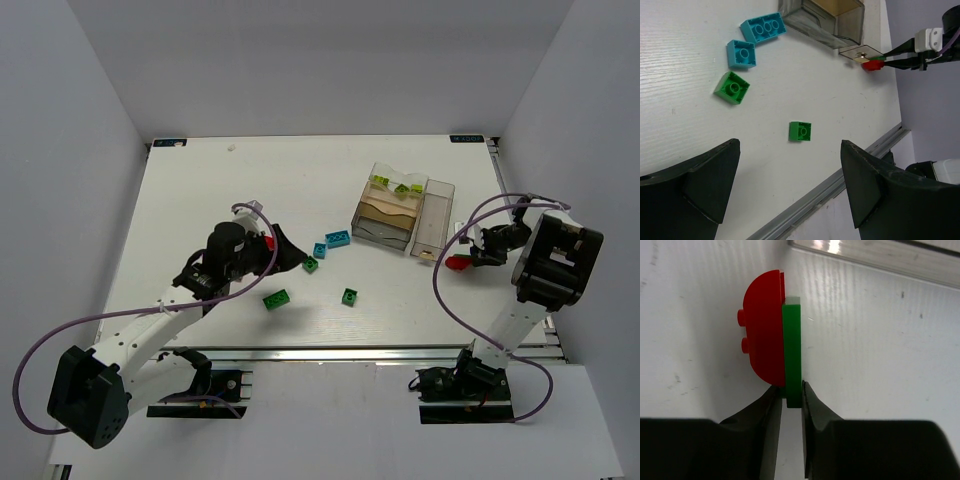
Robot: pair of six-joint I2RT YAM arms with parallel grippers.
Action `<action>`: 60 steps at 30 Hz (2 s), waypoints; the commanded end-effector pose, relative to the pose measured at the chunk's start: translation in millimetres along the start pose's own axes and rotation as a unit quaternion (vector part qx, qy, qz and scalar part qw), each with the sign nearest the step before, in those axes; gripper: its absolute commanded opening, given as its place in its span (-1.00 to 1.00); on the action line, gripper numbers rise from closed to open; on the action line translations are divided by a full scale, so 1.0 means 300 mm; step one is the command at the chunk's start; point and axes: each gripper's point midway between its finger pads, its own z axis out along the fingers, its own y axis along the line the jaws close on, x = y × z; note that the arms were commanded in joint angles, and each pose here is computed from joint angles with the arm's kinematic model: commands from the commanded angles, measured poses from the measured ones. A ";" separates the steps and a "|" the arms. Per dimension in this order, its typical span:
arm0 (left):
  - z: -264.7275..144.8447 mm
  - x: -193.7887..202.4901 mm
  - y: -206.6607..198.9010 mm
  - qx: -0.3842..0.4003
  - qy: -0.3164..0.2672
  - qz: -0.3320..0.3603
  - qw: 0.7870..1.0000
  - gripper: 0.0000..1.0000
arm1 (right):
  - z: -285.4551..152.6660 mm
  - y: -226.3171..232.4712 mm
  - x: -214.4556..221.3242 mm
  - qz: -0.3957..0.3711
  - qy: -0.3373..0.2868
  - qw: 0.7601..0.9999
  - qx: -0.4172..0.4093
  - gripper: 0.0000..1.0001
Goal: Sort the legos into containers by color
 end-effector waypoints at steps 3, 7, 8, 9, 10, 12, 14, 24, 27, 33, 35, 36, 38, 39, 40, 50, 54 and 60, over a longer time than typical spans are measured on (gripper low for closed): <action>-0.008 -0.064 -0.129 0.067 -0.014 0.012 0.998 0.82 | -0.082 0.076 -0.074 0.011 -0.015 1.000 0.002 -1.00; 0.002 -0.053 -0.183 0.106 -0.001 0.002 0.994 0.82 | -0.152 0.131 -0.119 0.050 -0.018 0.998 0.016 -1.00; 0.007 -0.059 -0.197 0.117 -0.004 -0.004 0.993 0.82 | -0.168 0.146 -0.133 0.058 -0.020 0.998 0.016 -1.00; 0.008 -0.048 -0.204 0.126 0.003 -0.006 0.992 0.82 | -0.198 0.156 -0.155 0.062 -0.023 0.997 0.026 -1.00; 0.010 -0.050 -0.212 0.132 0.004 -0.008 0.991 0.81 | -0.212 0.169 -0.178 0.063 -0.028 0.997 0.024 -1.00; 0.024 -0.048 -0.224 0.145 0.009 -0.013 0.989 0.82 | -0.248 0.220 -0.250 0.078 -0.047 0.996 0.019 -1.00; 0.028 -0.049 -0.264 0.166 0.019 -0.011 0.986 0.82 | -0.265 0.239 -0.297 0.103 -0.058 0.993 0.032 -1.00; 0.092 -0.066 -0.399 0.228 0.049 0.017 0.972 0.76 | -0.315 0.201 -0.658 0.094 -0.191 0.971 0.105 -1.00; 0.108 -0.081 -0.421 0.235 0.041 0.023 0.971 0.70 | -0.307 0.145 -0.756 0.065 -0.225 0.965 0.116 -1.00; 0.120 -0.149 -0.452 0.222 0.002 0.110 0.969 0.69 | -0.273 0.170 -0.959 0.074 -0.296 0.952 0.031 -1.00; 0.112 -0.163 -0.478 0.231 -0.010 0.147 0.962 0.68 | -0.257 0.198 -1.017 0.098 -0.310 0.946 -0.001 -1.00; 0.108 -0.168 -0.482 0.234 -0.014 0.157 0.959 0.67 | -0.255 0.198 -1.056 0.094 -0.325 0.941 -0.009 -1.00; 0.098 -0.164 -0.497 0.245 -0.020 0.195 0.950 0.66 | -0.245 0.227 -1.104 0.130 -0.338 0.931 -0.041 -1.00; 0.093 -0.166 -0.498 0.248 -0.025 0.208 0.946 0.65 | -0.248 0.221 -1.123 0.129 -0.346 0.928 -0.041 -1.00; 0.080 -0.158 -0.512 0.254 -0.027 0.220 0.941 0.65 | -0.234 0.240 -1.152 0.129 -0.349 0.927 -0.057 -1.00; 0.023 -0.169 -0.501 0.247 -0.077 0.307 0.916 0.61 | -0.154 0.291 -1.217 0.173 -0.321 0.926 -0.098 -1.00; -0.004 -0.169 -0.523 0.266 -0.087 0.304 0.911 0.60 | -0.135 0.312 -1.216 0.170 -0.317 0.928 -0.101 -1.00; -0.025 -0.110 -0.580 0.336 -0.053 0.278 0.898 0.55 | -0.114 0.333 -1.223 0.150 -0.309 0.934 -0.100 -1.00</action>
